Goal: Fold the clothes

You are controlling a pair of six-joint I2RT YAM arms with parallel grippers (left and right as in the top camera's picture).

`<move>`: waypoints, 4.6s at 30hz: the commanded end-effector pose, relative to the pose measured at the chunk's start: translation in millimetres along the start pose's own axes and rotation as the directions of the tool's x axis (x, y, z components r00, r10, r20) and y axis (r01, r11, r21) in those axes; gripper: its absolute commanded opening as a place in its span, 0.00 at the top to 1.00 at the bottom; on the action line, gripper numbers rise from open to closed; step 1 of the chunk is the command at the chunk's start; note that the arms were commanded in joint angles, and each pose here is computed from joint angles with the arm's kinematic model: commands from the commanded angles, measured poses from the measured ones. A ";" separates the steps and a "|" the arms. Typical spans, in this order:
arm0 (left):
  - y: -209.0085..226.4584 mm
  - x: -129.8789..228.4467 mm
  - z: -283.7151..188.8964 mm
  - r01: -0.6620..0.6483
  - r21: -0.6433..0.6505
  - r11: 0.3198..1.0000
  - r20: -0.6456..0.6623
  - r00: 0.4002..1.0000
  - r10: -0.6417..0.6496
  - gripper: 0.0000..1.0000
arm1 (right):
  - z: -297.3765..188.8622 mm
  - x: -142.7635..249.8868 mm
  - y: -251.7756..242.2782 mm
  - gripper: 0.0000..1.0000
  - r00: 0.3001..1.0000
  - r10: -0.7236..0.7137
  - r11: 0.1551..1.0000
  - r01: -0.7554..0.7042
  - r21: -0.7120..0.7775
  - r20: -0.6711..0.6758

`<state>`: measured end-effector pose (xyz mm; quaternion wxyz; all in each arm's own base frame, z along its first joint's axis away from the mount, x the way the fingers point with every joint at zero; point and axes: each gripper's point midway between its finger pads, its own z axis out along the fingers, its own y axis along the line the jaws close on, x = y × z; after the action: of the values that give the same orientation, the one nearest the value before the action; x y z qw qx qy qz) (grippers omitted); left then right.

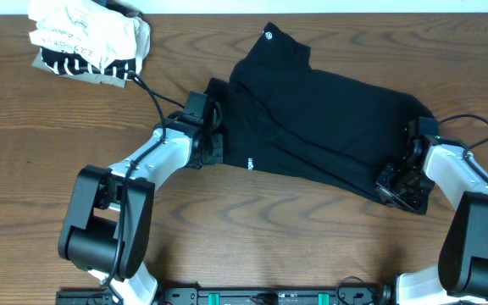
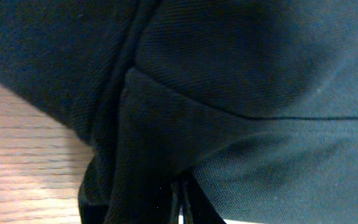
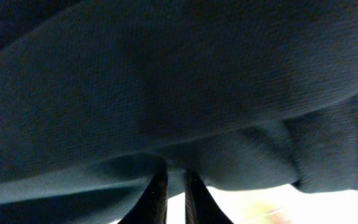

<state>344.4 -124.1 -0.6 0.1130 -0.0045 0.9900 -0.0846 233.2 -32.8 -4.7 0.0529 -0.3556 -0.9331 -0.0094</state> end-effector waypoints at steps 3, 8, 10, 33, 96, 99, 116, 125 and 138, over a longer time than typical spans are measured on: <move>25.1 -4.1 1.4 0.037 -0.055 0.998 -0.007 0.999 -0.038 0.94 | -0.4 -12.0 -22.8 0.88 0.999 0.002 0.999 -0.004 0.050 0.037; 38.1 -5.3 0.0 0.068 -0.066 0.995 -0.010 0.998 -0.069 0.94 | -0.8 -17.1 -33.3 0.86 0.999 0.016 0.998 -0.019 0.062 0.043; 42.6 -5.7 -0.5 0.074 -0.072 0.995 -0.010 0.997 -0.075 0.94 | -0.9 -18.4 -36.5 0.85 0.999 0.025 0.998 -0.027 0.061 0.042; 18.7 32.8 -38.0 0.112 -0.054 0.992 -0.118 0.986 -0.117 0.94 | -12.5 -37.6 -46.4 0.81 0.993 0.094 0.994 -0.097 0.040 0.074; 27.3 21.4 -4.7 0.052 -0.216 0.975 -0.043 0.997 -0.062 0.93 | 5.5 -40.4 -57.7 0.76 0.988 0.143 0.988 -0.140 -0.060 0.062; 34.1 23.7 -6.4 0.049 -0.250 0.967 -0.049 0.997 -0.063 0.93 | 5.1 -44.7 -62.9 0.75 0.986 0.149 0.988 -0.145 -0.051 0.078; 54.5 48.0 -14.2 0.095 -0.317 0.944 -0.133 0.981 -0.144 0.94 | -2.2 -67.0 -73.1 0.74 0.974 0.178 0.983 -0.168 -0.075 0.142; 50.7 56.9 -33.7 0.175 -0.313 0.934 -0.132 0.965 -0.225 0.94 | -37.4 -76.0 -42.4 0.76 0.981 0.168 0.963 -0.142 -0.230 0.096; 48.2 52.5 -46.1 0.187 -0.296 0.937 -0.101 0.969 -0.225 0.66 | -62.5 -58.0 -14.8 0.66 0.993 0.117 0.931 -0.101 -0.350 0.024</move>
<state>285.0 -75.6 22.9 0.0337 -0.1100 0.9926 0.0395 272.6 -91.5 47.8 -0.0291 -0.4138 -0.8970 -0.1528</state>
